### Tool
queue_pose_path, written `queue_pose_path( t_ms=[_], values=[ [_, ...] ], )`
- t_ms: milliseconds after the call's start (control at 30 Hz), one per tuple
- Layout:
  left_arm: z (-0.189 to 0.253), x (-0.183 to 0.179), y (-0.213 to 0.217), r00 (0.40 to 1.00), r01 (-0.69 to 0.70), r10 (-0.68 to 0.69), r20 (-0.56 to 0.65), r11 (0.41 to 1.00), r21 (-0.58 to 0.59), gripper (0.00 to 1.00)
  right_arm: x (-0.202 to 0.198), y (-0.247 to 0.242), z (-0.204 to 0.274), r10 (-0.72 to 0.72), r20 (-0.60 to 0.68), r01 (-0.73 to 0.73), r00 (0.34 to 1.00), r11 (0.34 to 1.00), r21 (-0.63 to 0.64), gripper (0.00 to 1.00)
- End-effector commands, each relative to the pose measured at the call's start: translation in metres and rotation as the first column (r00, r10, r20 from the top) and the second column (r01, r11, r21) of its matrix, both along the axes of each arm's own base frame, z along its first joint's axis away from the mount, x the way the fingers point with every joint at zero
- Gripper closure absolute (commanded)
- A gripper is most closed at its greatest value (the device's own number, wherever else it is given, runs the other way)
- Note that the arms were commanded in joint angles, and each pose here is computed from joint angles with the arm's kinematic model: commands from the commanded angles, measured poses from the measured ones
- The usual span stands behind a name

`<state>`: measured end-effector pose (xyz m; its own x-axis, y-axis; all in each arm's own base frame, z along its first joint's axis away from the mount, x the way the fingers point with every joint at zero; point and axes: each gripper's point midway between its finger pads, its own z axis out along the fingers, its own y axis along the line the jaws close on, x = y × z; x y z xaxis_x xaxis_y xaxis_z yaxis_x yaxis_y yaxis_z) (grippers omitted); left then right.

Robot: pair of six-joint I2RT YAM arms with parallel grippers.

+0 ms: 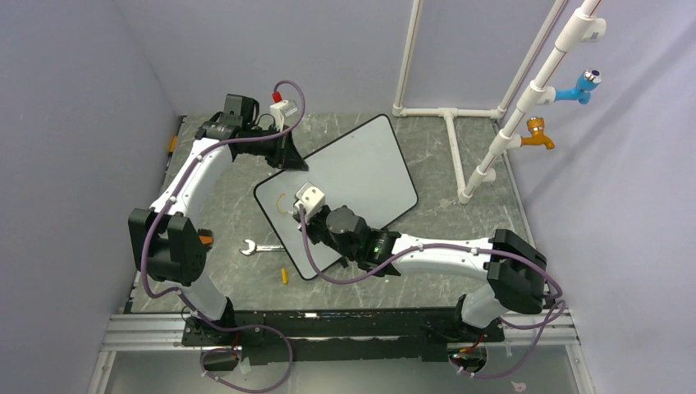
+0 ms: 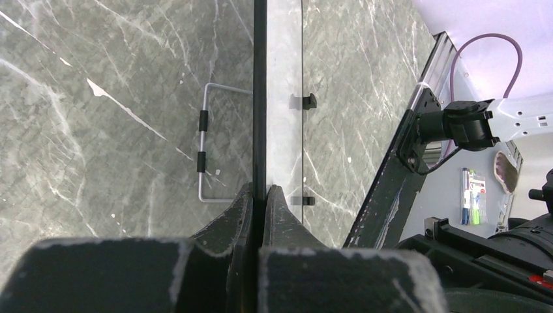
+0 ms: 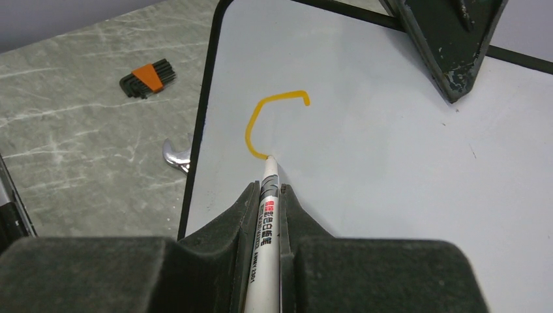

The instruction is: Write a sentence on the whiteboard

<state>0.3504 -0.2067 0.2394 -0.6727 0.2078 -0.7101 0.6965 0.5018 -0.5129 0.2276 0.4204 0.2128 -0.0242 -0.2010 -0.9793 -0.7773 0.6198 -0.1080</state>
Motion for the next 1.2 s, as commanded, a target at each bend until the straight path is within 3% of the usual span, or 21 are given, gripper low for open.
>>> queue_pose_path(
  t_ms=[0,567,1167],
  values=[
    [0.003,0.005,0.006,0.993,-0.012,0.003,0.118,0.998,0.068,1.0,0.013,-0.016,0.005,-0.092,0.018,0.092,0.996,0.995,-0.03,1.0],
    [0.001,0.006,0.008,0.992,-0.023,0.012,0.125,0.996,0.089,1.0,-0.025,-0.018,0.06,-0.016,0.002,0.016,1.0,0.999,0.039,1.0],
    [0.002,0.002,0.002,0.991,-0.013,0.0,0.132,0.995,0.101,1.0,-0.018,-0.053,0.064,-0.127,0.024,0.124,0.992,0.988,0.089,1.0]
  ],
)
